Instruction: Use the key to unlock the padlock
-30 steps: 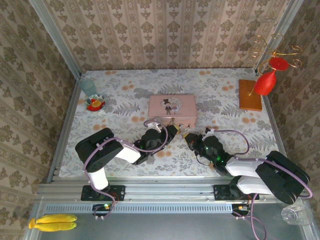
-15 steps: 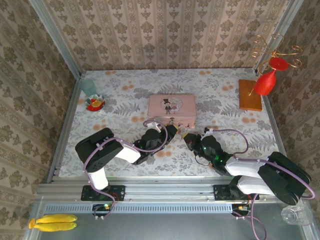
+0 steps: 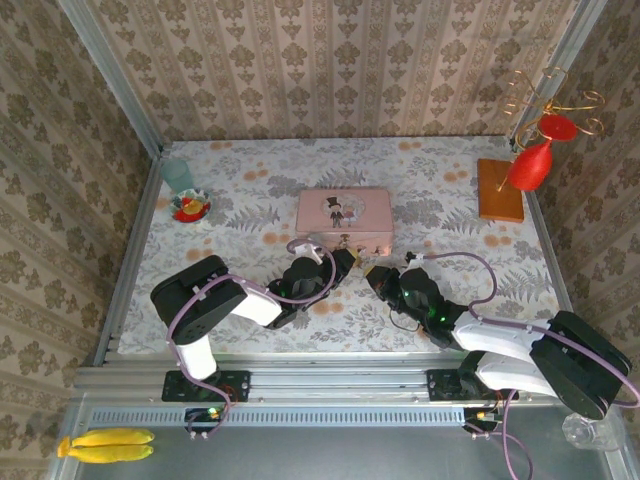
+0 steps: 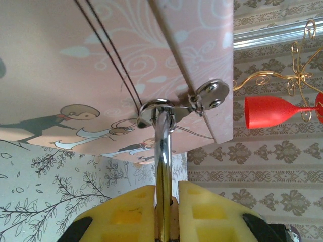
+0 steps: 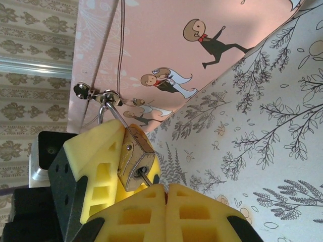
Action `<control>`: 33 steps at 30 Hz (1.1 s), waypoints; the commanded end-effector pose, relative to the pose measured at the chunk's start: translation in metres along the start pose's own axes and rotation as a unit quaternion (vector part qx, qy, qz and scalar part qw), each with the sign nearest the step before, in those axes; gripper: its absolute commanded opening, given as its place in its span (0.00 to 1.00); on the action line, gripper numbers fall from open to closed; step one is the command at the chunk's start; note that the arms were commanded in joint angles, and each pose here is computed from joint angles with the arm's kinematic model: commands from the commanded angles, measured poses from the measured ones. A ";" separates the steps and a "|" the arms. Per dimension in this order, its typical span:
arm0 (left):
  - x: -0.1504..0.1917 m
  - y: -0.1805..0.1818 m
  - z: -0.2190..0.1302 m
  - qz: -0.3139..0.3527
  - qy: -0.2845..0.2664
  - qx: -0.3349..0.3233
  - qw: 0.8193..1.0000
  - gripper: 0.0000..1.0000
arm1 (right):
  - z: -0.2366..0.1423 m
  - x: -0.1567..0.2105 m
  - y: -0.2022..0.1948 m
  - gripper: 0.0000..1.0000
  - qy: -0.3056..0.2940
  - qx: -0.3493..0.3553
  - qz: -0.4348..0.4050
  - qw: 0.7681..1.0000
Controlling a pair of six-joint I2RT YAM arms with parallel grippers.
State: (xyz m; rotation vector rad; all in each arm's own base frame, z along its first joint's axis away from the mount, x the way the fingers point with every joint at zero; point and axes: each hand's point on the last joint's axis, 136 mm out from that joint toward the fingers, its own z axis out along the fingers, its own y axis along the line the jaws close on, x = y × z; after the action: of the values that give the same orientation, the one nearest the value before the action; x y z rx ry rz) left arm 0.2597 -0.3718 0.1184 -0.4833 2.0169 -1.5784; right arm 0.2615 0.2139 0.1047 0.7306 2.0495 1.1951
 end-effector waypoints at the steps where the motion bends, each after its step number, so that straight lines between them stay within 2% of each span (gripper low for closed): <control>1: 0.021 -0.057 0.004 0.001 0.046 0.092 0.995 0.00 | 0.003 -0.001 0.033 0.00 -0.007 -0.043 -0.017 0.999; 11: 0.022 -0.056 0.004 0.000 0.048 0.091 0.995 0.00 | 0.004 0.003 0.044 0.00 -0.003 -0.054 -0.028 0.998; 24: 0.020 -0.052 -0.001 0.001 0.041 0.088 0.995 0.00 | 0.002 -0.012 0.013 0.00 -0.021 -0.018 0.009 1.000; 33: 0.018 -0.053 -0.001 0.001 0.040 0.090 0.995 0.00 | 0.004 -0.019 0.016 0.00 -0.008 -0.031 0.020 0.999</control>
State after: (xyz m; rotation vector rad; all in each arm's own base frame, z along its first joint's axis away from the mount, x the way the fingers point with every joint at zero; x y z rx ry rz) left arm 0.2627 -0.3742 0.1241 -0.4865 1.9978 -1.5860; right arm 0.2640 0.2173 0.1066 0.7120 2.0834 1.2458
